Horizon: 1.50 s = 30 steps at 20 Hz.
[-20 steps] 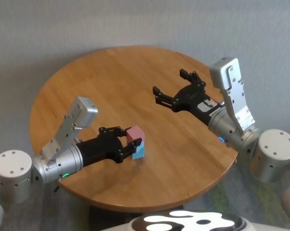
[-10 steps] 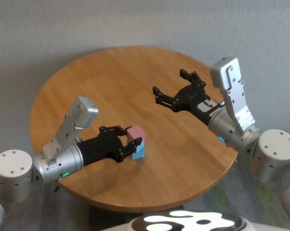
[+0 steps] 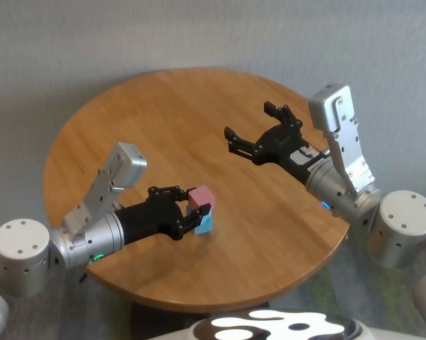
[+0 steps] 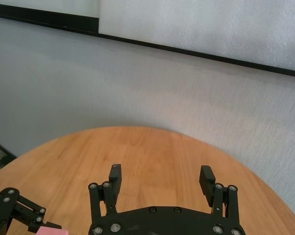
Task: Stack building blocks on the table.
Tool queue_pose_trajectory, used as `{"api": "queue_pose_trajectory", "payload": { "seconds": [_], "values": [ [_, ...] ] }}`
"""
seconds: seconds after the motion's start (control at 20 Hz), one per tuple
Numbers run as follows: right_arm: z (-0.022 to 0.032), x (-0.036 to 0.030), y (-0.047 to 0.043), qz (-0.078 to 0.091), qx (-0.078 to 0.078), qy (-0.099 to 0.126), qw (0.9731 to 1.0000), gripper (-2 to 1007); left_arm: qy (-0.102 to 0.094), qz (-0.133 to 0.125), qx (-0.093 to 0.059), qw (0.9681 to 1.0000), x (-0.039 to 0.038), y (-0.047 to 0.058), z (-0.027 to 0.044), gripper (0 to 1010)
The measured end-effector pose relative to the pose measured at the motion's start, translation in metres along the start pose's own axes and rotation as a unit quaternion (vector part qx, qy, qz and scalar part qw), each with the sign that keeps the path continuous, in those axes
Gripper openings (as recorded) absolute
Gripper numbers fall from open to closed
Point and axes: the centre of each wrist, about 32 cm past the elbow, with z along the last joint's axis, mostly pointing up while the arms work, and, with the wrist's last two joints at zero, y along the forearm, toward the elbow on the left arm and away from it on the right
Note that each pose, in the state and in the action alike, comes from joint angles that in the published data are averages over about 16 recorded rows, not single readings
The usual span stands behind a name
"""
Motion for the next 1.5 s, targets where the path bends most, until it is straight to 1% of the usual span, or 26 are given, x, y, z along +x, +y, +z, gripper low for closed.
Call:
{"api": "queue_pose_trajectory", "payload": {
  "seconds": [0.6, 0.8, 1.05, 1.15, 1.25, 1.35, 1.5],
  "values": [
    [0.0000, 0.0000, 0.0000, 0.000, 0.000, 0.000, 1.0000, 1006, 0.001, 0.000, 0.009, 1.0000, 0.0006, -0.0005, 0.0011, 411],
    [0.0000, 0.0000, 0.0000, 0.000, 0.000, 0.000, 1.0000, 1005, 0.000, 0.001, 0.008, 1.0000, 0.0006, -0.0005, 0.0014, 457],
    [0.0000, 0.0000, 0.0000, 0.000, 0.000, 0.000, 1.0000, 1005, -0.005, 0.002, 0.003, 1.0000, 0.0005, -0.0001, 0.0025, 563],
    [0.0000, 0.0000, 0.0000, 0.000, 0.000, 0.000, 1.0000, 1005, -0.009, 0.005, 0.000, 0.9999, 0.0003, 0.0005, 0.0029, 621],
    [0.0000, 0.0000, 0.0000, 0.000, 0.000, 0.000, 1.0000, 1005, -0.013, 0.009, -0.007, 0.9998, 0.0000, 0.0018, 0.0029, 686],
    [0.0000, 0.0000, 0.0000, 0.000, 0.000, 0.000, 1.0000, 1005, -0.017, 0.016, -0.018, 0.9996, -0.0003, 0.0040, 0.0025, 754],
    [0.0000, 0.0000, 0.0000, 0.000, 0.000, 0.000, 1.0000, 1005, -0.021, 0.034, -0.039, 0.9984, -0.0012, 0.0089, 0.0007, 841]
  ]
}}
